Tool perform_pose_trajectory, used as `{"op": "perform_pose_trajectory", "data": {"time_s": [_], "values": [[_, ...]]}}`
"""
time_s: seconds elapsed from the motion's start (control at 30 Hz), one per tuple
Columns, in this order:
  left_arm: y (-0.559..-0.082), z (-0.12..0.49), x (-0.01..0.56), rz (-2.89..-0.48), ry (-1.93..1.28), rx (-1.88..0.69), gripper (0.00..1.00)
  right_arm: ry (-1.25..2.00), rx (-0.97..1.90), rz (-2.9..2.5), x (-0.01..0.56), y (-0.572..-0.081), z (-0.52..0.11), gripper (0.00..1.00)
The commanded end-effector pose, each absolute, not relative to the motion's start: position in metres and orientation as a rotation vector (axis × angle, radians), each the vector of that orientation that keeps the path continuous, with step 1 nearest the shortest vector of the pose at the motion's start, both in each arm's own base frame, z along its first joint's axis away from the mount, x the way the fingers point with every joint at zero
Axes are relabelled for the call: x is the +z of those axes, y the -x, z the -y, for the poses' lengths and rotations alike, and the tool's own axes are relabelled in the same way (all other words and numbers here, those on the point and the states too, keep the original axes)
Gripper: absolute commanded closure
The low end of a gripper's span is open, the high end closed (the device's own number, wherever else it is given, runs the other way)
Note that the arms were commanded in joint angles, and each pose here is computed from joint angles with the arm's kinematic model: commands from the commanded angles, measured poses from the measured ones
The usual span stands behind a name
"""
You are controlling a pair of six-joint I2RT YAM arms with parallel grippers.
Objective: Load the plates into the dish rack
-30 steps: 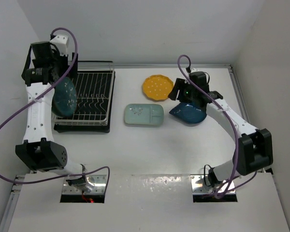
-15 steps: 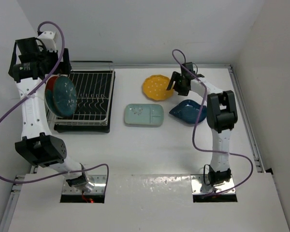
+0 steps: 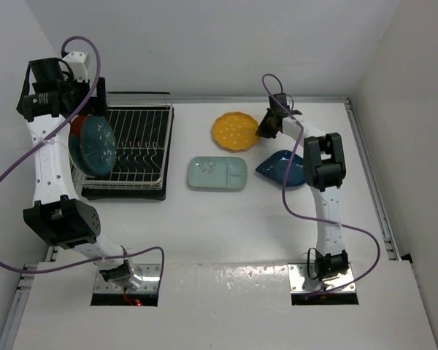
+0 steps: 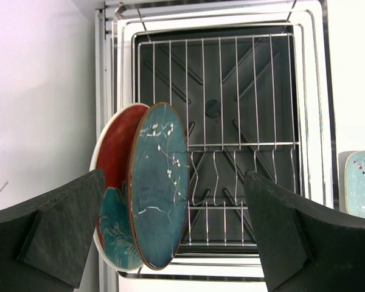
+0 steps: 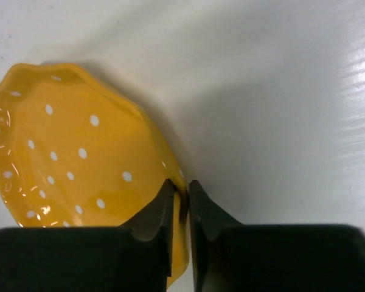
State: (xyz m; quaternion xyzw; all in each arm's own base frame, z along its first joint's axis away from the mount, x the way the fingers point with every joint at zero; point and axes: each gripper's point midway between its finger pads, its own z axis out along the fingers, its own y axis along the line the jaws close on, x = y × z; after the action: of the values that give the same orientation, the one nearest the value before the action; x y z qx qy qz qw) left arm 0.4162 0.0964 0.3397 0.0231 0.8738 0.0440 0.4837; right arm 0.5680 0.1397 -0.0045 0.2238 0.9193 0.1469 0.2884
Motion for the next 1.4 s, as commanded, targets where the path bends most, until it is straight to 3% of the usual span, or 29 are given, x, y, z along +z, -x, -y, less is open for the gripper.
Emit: {"op": "perform_pose_trajectory", "data": {"time_s": [0.0, 0.07, 0.27, 0.3, 0.57, 1.17, 1.37], "values": [[-0.417, -0.090, 0.349, -2.099, -0.102, 0.093, 0.00, -0.656, 0.343, -2.525, -0.033, -0.549, -0.138, 0.90], [-0.416, -0.083, 0.348, -2.105, -0.118, 0.072, 0.00, -0.638, 0.346, -2.522, -0.031, -0.550, -0.136, 1.00], [-0.418, -0.052, 0.336, -2.118, -0.225, -0.043, 0.00, -0.507, 0.598, -2.365, 0.034, -0.557, -0.159, 1.00], [-0.419, -0.042, 0.331, -2.132, -0.265, -0.067, 0.00, -0.481, 0.679, -2.230, 0.081, -0.566, -0.166, 1.00], [-0.421, 0.018, 0.305, -2.171, -0.453, -0.188, 0.02, -0.417, 0.909, -1.923, 0.205, -0.545, -0.181, 1.00], [-0.425, 0.193, 0.225, -2.196, -0.838, -0.720, 0.03, -0.367, 1.124, -1.917, 0.214, -0.412, -0.216, 1.00], [-0.441, 0.201, 0.143, -2.397, -0.811, -0.677, 0.04, -0.406, 1.129, -1.972, 0.186, -0.392, -0.217, 1.00]]}}
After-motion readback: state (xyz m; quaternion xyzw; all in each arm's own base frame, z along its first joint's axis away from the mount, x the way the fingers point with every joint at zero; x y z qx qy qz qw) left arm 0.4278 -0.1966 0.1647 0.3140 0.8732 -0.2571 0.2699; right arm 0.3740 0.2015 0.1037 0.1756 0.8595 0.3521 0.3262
